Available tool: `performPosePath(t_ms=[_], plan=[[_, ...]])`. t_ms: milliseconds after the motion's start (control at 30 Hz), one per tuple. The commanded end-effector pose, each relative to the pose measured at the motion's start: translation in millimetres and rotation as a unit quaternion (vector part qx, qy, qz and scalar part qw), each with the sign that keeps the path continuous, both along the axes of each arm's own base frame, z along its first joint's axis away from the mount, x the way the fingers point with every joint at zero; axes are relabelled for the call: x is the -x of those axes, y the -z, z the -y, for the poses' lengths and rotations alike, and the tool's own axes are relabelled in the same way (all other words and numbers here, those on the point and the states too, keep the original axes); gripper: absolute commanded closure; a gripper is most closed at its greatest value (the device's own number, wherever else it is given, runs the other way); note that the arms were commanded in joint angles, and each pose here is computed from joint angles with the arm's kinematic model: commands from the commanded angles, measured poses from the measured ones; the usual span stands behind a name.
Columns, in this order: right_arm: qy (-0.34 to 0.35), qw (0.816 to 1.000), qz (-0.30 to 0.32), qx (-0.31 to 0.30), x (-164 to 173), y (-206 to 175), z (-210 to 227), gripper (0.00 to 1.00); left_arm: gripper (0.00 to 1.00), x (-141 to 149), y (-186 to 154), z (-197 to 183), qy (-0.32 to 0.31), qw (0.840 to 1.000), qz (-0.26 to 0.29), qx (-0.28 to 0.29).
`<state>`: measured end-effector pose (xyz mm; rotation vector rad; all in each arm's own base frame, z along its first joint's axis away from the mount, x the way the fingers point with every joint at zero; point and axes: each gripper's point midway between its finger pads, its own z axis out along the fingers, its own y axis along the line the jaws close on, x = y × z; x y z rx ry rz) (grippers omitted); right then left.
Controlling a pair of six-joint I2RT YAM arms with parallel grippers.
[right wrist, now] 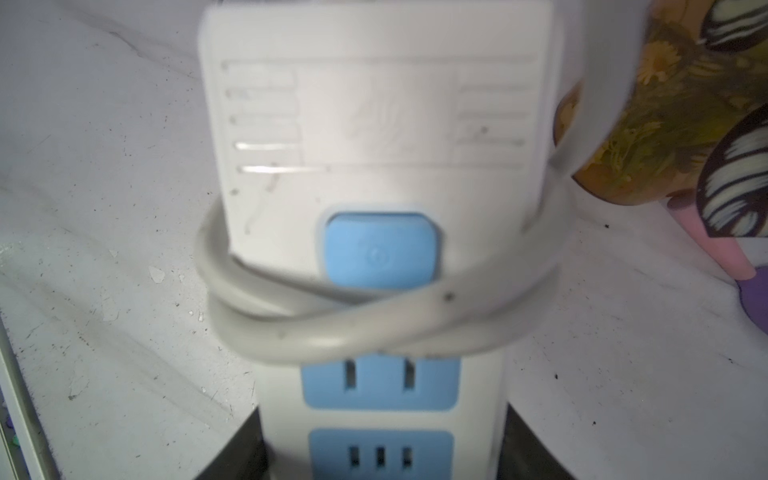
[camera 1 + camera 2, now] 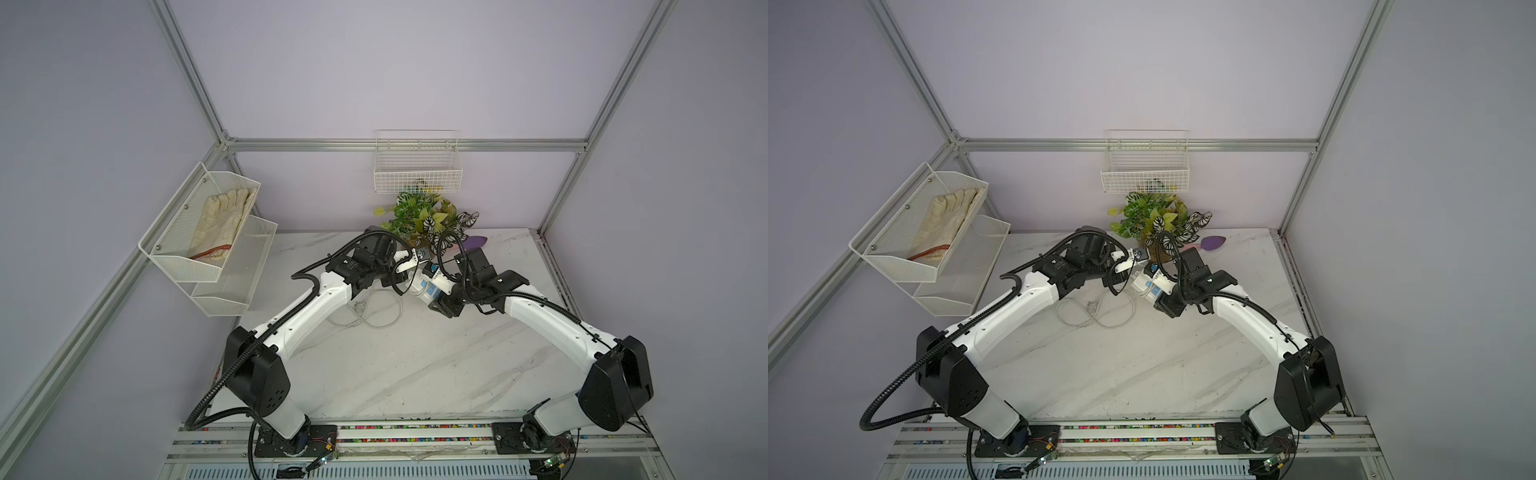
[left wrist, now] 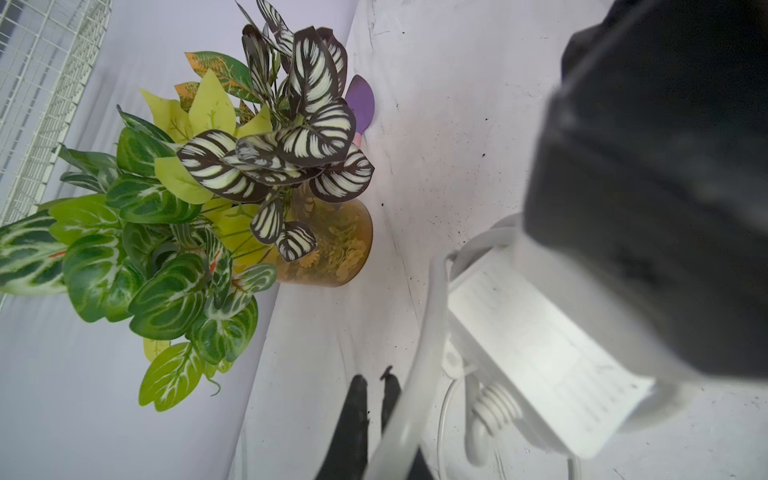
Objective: Wrap the cord around the power strip
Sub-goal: Wrap the power cord around the power strip.
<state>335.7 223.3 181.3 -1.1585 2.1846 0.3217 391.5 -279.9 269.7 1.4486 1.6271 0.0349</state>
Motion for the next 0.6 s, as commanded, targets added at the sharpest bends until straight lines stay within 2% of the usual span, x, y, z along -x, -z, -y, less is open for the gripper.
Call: performPosePath(t_ms=[0,333,567], plan=[[0.093,0.995,-0.026,0.012,-17,12,28,1.00,1.00,23,-60,-5,0.000,0.997,0.055,0.051],[0.167,0.986,0.006,-0.014,-49,-4,43,1.00,1.00,55,-48,32,0.040,0.996,0.016,0.074],[0.207,0.975,0.032,-0.068,-60,-30,57,1.00,1.00,61,-31,35,0.022,0.996,-0.014,0.086]])
